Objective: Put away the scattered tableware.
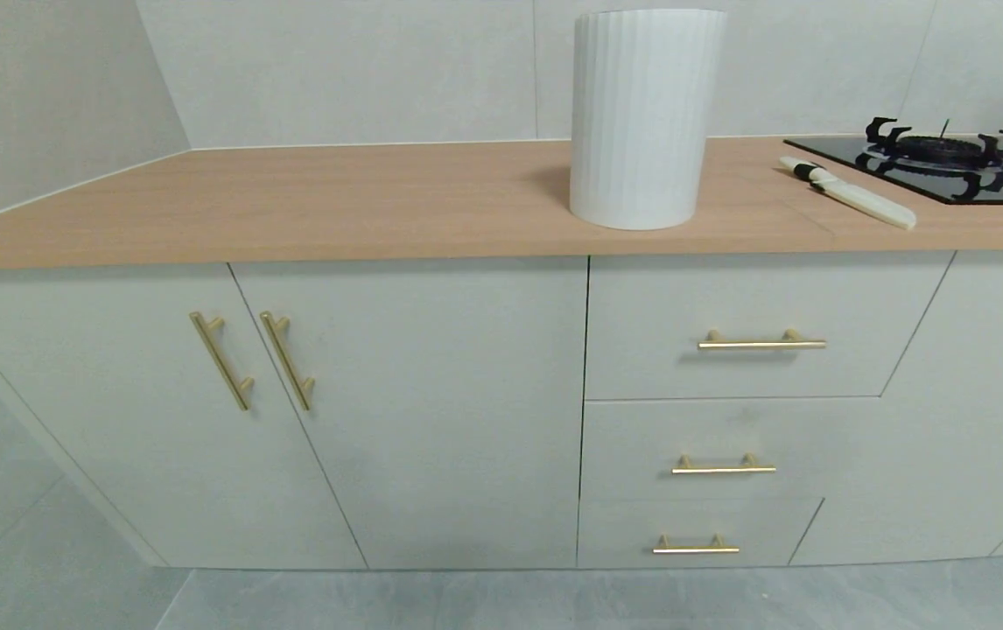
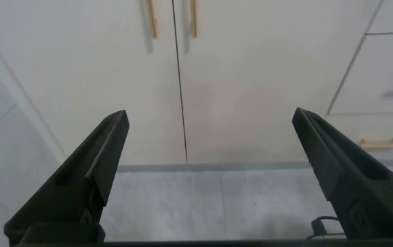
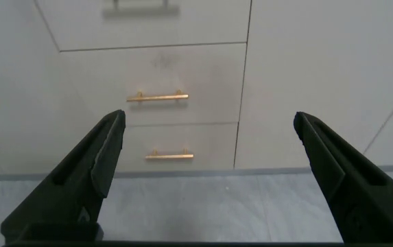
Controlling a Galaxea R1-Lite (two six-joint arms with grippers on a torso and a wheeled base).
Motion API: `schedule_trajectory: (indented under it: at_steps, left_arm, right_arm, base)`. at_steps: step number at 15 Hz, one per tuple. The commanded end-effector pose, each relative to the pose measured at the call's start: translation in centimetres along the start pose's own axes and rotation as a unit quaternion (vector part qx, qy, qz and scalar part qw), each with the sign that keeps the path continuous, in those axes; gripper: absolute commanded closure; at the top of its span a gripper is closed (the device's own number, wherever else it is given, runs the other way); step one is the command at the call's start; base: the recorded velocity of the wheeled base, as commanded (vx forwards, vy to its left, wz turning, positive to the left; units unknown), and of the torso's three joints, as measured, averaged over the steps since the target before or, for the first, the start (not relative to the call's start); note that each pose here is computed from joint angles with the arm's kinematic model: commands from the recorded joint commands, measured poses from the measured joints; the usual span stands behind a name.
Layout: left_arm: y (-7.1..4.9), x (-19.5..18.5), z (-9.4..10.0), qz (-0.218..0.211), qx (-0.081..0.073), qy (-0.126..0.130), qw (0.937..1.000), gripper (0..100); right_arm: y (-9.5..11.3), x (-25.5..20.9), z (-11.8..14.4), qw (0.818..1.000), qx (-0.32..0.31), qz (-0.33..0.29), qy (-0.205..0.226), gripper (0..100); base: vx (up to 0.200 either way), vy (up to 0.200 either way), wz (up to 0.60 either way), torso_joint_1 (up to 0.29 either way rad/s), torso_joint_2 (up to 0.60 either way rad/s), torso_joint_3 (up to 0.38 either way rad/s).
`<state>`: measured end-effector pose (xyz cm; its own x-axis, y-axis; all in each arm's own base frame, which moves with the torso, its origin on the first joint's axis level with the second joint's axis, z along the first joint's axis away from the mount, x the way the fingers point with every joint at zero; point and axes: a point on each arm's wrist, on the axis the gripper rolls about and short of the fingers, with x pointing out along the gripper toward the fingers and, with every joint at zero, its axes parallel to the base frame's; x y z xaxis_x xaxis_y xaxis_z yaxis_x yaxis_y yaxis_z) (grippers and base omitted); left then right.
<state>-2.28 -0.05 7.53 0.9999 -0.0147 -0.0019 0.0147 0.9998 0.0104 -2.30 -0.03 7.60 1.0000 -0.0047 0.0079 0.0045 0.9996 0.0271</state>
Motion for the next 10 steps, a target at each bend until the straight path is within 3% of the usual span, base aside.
schedule_trajectory:
  at_steps: [1,10]
  left_arm:
    - [0.0,0.0,0.0,0.0,0.0,0.0,1.0,0]
    - [0.0,0.0,0.0,0.0,0.0,0.0,1.0,0]
  right_arm:
    - [0.0,0.02,0.01,1.0,0.0,0.0,0.001,0]
    - [0.0,0.02,0.01,1.0,0.0,0.001,0.001,0]
  base:
    - [0.2,0.0,0.0,-0.002,0.0,0.002]
    - [0.2,0.0,0.0,0.002,0.0,0.001]
